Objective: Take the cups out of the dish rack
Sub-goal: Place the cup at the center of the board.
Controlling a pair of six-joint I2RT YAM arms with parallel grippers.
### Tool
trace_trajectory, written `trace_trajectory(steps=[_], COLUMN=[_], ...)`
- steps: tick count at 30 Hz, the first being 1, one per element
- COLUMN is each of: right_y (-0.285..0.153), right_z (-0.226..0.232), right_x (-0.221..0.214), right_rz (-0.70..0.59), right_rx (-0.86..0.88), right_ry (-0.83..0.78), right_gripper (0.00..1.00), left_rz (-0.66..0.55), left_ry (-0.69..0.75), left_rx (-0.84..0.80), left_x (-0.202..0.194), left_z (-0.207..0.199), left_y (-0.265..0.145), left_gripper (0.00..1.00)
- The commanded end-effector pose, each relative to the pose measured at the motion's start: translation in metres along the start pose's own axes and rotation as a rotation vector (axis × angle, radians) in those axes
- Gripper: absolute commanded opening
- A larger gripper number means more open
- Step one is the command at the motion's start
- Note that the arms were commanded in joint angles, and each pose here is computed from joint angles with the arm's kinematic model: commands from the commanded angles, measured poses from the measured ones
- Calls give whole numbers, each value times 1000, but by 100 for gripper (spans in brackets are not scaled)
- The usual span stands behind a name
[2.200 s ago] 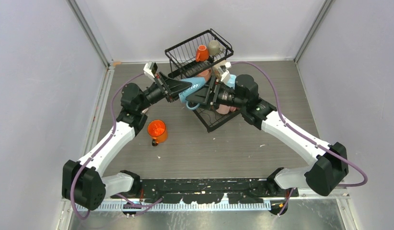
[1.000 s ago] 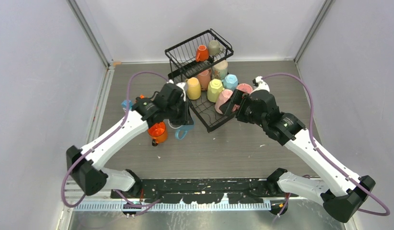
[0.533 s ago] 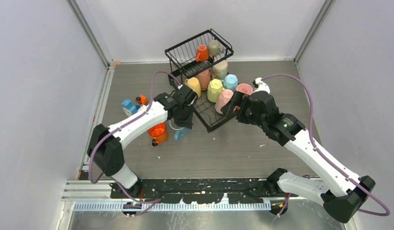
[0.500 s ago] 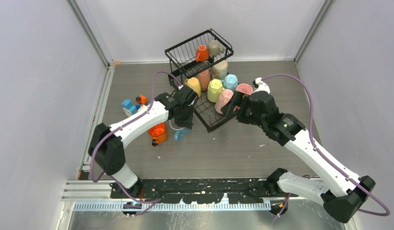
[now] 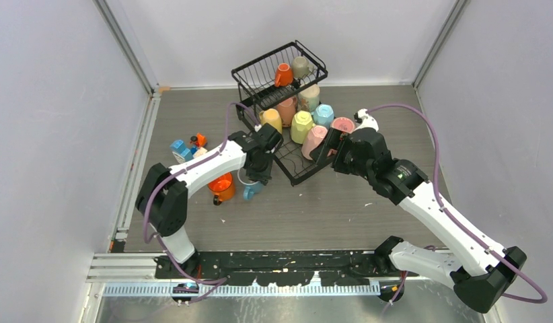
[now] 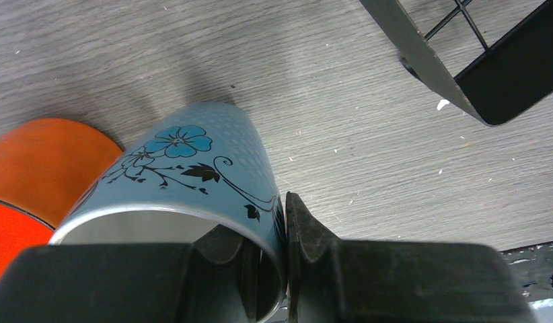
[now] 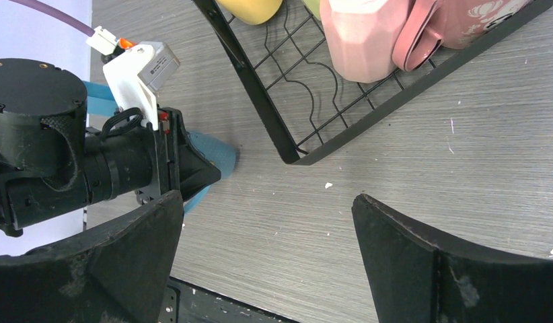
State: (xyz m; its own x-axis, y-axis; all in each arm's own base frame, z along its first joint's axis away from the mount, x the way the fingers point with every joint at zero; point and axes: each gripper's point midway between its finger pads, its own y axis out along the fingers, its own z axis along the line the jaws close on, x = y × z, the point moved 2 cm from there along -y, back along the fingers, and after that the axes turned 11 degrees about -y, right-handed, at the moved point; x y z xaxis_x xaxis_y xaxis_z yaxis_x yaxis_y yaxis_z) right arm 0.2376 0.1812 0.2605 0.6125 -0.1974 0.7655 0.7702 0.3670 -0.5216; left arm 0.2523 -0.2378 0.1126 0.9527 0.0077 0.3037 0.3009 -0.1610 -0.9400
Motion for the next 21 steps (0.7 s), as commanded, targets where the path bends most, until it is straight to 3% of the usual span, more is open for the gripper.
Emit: trace_trajectory(steps=[1, 21], right_y=[2, 13], right_z=[3, 9], right_x=[6, 3], right_rz=[-23, 10], right_rx=[10, 28], right_ry=[-9, -7], right_gripper=[100, 100], left_rz=[-41, -8], left_ry=[29, 28], left_rx=[13, 73], left_x=[10, -5], left_z=[-1, 16], left_y=[-5, 12], left_gripper=[0, 0])
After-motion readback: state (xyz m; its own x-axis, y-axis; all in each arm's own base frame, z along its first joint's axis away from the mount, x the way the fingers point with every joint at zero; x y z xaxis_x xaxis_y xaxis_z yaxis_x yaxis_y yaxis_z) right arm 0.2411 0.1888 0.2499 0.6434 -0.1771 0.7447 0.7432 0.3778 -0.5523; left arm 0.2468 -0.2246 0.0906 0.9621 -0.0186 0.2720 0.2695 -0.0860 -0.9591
